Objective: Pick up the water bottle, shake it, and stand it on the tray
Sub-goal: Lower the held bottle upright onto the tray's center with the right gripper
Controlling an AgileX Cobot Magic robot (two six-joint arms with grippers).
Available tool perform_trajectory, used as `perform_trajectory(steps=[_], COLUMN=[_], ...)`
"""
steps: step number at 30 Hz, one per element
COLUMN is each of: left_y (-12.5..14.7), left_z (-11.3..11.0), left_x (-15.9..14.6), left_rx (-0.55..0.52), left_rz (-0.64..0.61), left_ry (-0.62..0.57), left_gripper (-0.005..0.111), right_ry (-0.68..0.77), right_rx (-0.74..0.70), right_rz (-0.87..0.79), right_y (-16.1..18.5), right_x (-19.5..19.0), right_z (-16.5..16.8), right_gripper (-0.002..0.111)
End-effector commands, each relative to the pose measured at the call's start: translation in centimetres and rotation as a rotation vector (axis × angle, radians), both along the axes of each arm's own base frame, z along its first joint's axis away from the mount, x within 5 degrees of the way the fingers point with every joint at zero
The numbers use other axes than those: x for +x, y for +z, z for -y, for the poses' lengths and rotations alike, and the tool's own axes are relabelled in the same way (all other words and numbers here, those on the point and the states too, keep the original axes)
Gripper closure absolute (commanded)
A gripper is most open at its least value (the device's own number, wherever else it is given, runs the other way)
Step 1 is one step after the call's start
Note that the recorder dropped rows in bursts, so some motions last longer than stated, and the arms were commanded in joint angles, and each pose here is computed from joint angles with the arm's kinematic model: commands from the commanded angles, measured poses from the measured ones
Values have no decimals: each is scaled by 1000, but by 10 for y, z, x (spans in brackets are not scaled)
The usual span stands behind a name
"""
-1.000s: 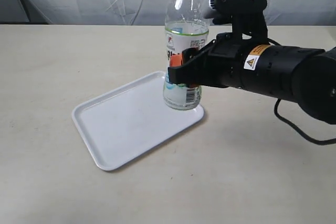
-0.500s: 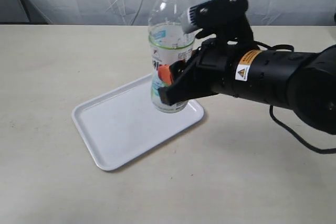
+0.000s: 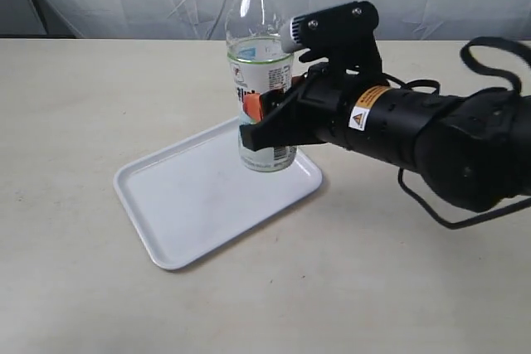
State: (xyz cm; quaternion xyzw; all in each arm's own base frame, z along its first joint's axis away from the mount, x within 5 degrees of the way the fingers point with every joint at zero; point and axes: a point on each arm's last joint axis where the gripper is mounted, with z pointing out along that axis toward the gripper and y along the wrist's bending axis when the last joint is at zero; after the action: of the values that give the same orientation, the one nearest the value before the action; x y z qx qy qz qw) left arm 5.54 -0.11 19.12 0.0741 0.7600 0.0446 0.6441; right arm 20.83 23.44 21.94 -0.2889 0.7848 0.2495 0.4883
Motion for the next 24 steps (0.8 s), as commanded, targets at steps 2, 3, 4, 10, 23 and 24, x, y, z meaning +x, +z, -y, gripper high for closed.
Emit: perform_trajectory(steps=[2, 3, 4, 10, 23, 24], left_y=[0, 0, 0, 0, 0, 0], left_z=[0, 0, 0, 0, 0, 0], left_x=[0, 0, 0, 0, 0, 0], left_rx=[-6, -6, -6, -6, -6, -6], left_rz=[9, 9, 9, 9, 9, 9], left_ry=[0, 0, 0, 0, 0, 0], left_gripper=[106, 106, 106, 106, 106, 106], right_ry=[94, 130, 138, 165, 265, 262], right_rx=[86, 87, 106, 121, -38, -47], right_rz=[121, 149, 165, 186, 243, 250], right_y=[-15, -20, -24, -48, -81, -81], right_x=[8, 8, 9, 18, 24, 24], right_z=[-19, -22, -25, -38, -50, -50], right_gripper=[109, 109, 109, 109, 109, 109])
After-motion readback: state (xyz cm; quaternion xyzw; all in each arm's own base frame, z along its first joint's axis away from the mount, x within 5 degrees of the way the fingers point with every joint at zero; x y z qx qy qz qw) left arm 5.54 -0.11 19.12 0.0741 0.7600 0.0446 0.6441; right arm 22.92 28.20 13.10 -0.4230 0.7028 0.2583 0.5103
